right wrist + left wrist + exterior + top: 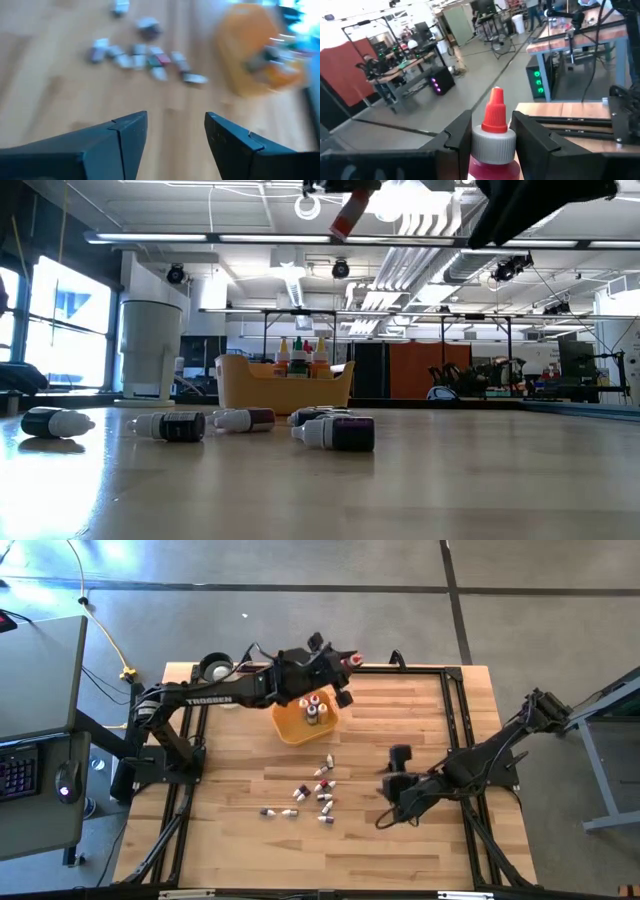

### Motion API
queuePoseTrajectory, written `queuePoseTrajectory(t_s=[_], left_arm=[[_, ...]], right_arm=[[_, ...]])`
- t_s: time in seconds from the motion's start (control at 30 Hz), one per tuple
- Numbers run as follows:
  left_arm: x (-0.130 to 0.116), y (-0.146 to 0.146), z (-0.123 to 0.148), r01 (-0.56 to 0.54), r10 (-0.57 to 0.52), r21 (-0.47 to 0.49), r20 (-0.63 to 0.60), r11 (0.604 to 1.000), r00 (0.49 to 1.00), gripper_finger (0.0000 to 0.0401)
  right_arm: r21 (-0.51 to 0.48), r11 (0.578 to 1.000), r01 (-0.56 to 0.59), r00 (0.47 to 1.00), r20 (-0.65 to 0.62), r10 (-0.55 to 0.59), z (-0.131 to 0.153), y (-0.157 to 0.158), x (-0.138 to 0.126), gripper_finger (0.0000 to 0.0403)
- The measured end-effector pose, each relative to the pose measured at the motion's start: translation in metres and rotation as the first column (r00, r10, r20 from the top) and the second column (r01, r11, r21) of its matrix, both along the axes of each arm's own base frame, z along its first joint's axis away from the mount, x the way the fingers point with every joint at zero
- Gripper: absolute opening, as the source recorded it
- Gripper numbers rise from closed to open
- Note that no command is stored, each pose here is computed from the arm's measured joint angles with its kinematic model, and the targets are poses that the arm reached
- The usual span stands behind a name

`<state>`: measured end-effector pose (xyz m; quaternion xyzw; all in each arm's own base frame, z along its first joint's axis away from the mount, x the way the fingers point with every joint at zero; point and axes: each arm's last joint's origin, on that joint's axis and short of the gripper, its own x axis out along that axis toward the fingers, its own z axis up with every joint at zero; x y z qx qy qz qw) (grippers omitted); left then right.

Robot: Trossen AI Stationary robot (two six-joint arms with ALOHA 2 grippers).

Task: Pick & Place food coloring
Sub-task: Put the large orange food coloring bottle into the yellow bin

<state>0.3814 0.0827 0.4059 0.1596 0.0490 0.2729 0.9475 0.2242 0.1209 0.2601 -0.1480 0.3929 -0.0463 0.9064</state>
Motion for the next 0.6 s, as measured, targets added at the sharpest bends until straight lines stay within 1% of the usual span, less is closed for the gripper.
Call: queuePoseTrajectory(t_s=[0.03, 0.13, 0.2, 0.27, 0.4, 0.5, 0.6], left_arm=[[-0.001, 0.005, 0.0, 0.017, -0.017, -0.001, 0.0, 1.0, 1.0, 0.0114], [-0.002, 0.016, -0.006, 0.115, -0.115, -0.023, 0.02, 0.993, 0.993, 0.0114], [-0.002, 0.023, -0.017, 0.171, -0.169, -0.056, 0.036, 0.984, 0.985, 0.0114], [-0.003, 0.03, -0.033, 0.199, -0.196, -0.09, 0.045, 0.976, 0.98, 0.0114], [-0.006, 0.034, -0.071, 0.237, -0.23, -0.137, 0.069, 0.962, 0.971, 0.0114], [-0.01, 0.031, -0.1, 0.246, -0.236, -0.127, 0.093, 0.961, 0.967, 0.0115], [-0.019, 0.022, -0.125, 0.271, -0.247, -0.122, 0.182, 0.955, 0.952, 0.0115]], right_arm=[[-0.019, 0.999, 0.045, 0.999, 0.016, -0.045, 0.002, -0.003, -0.003, 0.0193], [-0.055, 0.982, 0.183, 0.982, 0.058, -0.179, 0.006, -0.012, -0.012, 0.0193], [-0.059, 0.964, 0.259, 0.964, 0.078, -0.254, 0.008, -0.017, -0.019, 0.0193], [-0.055, 0.949, 0.31, 0.948, 0.089, -0.304, 0.008, -0.019, -0.024, 0.0193], [-0.041, 0.931, 0.363, 0.927, 0.117, -0.356, 0.008, -0.018, -0.028, 0.0193], [-0.034, 0.929, 0.369, 0.922, 0.137, -0.362, 0.009, -0.016, -0.03, 0.0192], [-0.037, 0.93, 0.367, 0.921, 0.152, -0.358, 0.009, -0.014, -0.031, 0.0193]])
